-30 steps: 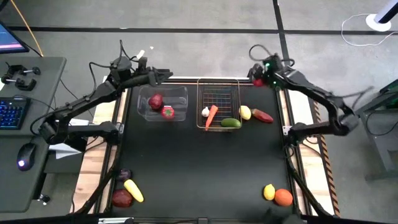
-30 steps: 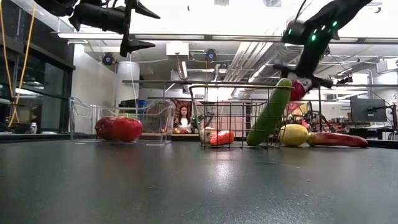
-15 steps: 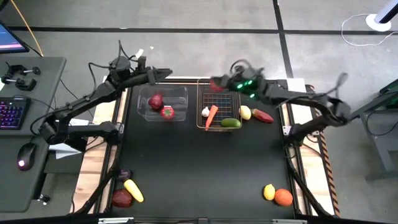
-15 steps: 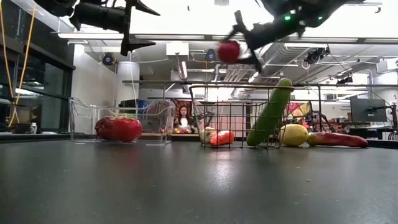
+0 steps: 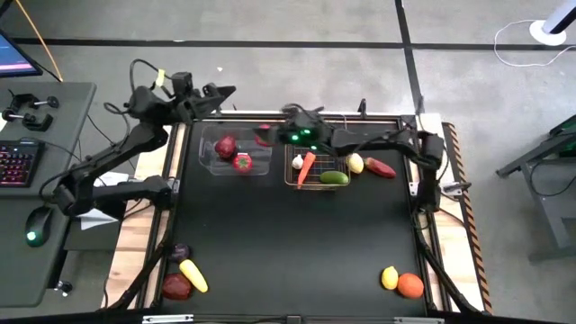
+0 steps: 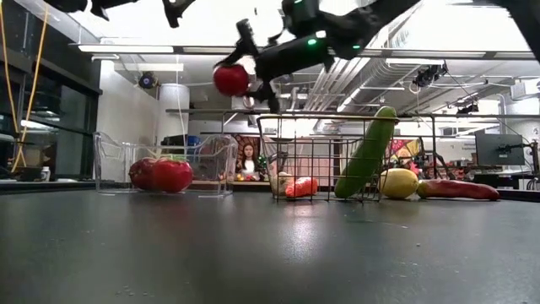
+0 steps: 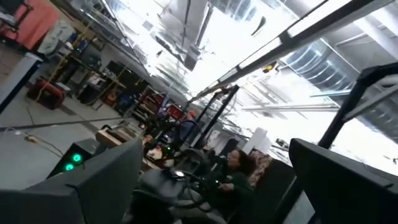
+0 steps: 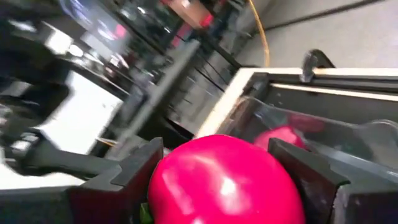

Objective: Sort produce into baskets
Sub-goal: Put the tomato into the transparent bin, then put the corn into the transparent bin

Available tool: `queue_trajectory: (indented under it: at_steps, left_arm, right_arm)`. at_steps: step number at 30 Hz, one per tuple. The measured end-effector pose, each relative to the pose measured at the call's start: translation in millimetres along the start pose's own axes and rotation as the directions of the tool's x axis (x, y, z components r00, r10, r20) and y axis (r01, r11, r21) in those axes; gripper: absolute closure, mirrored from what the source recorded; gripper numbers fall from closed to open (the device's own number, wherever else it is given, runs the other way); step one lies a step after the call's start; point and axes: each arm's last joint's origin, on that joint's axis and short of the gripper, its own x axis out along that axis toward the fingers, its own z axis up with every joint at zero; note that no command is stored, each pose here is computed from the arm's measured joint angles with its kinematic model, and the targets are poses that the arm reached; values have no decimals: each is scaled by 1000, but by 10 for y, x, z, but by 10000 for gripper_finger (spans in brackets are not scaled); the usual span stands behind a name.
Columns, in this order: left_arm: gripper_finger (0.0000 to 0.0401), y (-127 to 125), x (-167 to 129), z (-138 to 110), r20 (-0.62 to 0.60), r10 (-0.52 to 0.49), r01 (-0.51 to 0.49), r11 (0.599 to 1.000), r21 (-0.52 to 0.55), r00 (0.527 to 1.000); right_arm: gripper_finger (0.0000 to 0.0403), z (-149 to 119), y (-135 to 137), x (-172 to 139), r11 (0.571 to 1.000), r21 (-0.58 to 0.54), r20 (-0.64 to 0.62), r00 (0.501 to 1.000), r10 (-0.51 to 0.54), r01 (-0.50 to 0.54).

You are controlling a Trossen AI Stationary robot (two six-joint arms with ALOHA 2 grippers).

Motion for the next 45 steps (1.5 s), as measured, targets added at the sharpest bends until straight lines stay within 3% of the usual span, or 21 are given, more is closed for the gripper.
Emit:
queue_trajectory:
  at_steps: [8, 14, 20, 23, 27, 31, 34, 39, 42, 45]
  left_arm:
    - [11, -233, -61, 9, 24, -60, 60, 998, 17, 998]
    - [11, -380, -76, -6, 77, -79, 76, 996, 39, 994]
    - [11, -427, -38, -47, 136, -50, 46, 998, 33, 989]
    - [11, -451, -19, -70, 153, -43, 40, 999, 23, 987]
    - [11, -494, 8, -109, 171, -40, 39, 999, 4, 984]
    - [11, -555, 44, -180, 156, -54, 56, 998, -5, 986]
    - [11, -597, 100, -322, 78, -48, 51, 998, -40, 996]
    - [11, -661, 172, -762, -199, 33, -54, 993, -103, 979]
    - [11, -708, 148, -1116, -435, 88, -156, 980, -123, 896]
    - [11, -765, 36, -1467, -666, 130, -276, 954, -118, 734]
  right_arm:
    - [146, 73, -14, 366, 994, -18, -86, 990, -113, 112]
    - [137, 44, -28, 461, 984, -173, -151, 987, -62, 35]
    - [49, 34, -38, 455, 973, -231, -210, 976, -56, 6]
    - [12, 71, -15, 453, 962, -263, -166, 978, -125, 79]
    - [30, 241, 72, 450, 958, -255, -113, 980, -164, 131]
    - [36, 547, 236, 405, 948, -316, -172, 982, -82, 24]
    - [36, 768, 361, 310, 911, -410, -259, 964, -67, -47]
    - [36, 1076, 546, 27, 830, -558, -332, 919, -212, -11]
    - [36, 1216, 641, -163, 756, -654, -326, 892, -314, 28]
    - [36, 1276, 682, -395, 694, -719, -317, 872, -374, 36]
